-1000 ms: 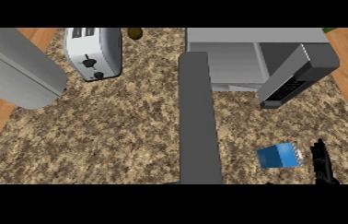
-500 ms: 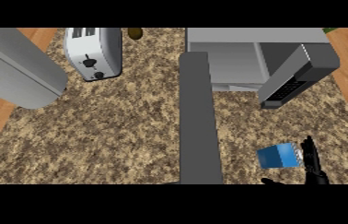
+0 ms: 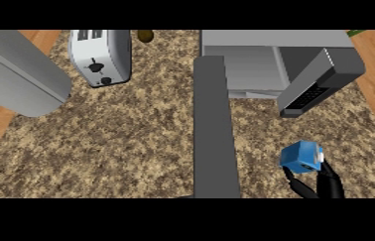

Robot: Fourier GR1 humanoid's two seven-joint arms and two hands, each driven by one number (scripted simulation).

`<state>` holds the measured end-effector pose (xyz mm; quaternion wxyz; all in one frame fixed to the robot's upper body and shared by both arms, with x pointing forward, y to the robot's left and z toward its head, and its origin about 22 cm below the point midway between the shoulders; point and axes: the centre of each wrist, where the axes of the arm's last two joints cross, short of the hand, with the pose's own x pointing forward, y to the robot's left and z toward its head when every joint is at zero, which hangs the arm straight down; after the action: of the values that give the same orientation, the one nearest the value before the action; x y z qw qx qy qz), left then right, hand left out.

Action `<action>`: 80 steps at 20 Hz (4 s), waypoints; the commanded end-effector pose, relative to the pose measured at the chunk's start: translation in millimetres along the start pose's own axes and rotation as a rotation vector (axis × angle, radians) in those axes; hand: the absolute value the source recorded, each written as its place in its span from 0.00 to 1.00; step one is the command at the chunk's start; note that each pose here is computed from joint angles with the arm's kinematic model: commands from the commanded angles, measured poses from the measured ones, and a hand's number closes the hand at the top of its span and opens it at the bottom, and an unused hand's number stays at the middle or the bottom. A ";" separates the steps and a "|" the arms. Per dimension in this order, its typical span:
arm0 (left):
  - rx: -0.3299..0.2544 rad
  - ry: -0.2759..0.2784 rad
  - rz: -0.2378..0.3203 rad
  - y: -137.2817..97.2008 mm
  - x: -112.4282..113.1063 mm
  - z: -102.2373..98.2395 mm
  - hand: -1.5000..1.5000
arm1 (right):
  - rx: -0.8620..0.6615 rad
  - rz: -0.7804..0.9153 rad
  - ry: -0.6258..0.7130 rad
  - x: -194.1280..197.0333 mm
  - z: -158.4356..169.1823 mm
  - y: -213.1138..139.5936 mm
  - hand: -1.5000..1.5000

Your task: Pick up the milk, place it into the microwave and close the microwave

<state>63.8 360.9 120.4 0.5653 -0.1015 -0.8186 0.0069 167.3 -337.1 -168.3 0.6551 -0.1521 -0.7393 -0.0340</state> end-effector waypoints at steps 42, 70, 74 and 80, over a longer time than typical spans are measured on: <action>-0.061 0.011 0.032 14.9 -6.3 -22.5 0.00 | 0.209 0.055 -0.190 118.3 -215.1 102.0 1.00; -0.156 -0.026 0.024 23.4 -12.6 -56.0 0.00 | -0.061 0.363 -0.222 183.7 -272.0 48.4 1.00; -0.178 -0.039 0.020 20.8 -10.3 -64.0 0.00 | -0.075 0.378 -0.220 185.6 -273.1 51.5 1.00; -0.163 -0.020 0.030 22.7 -17.9 -60.0 0.00 | -0.097 0.373 -0.207 192.3 -277.6 41.9 1.00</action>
<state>129.9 374.2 127.3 0.5445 -0.1580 -0.8220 -0.0536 426.7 -327.1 50.0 0.5602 -0.3142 -0.7627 0.0757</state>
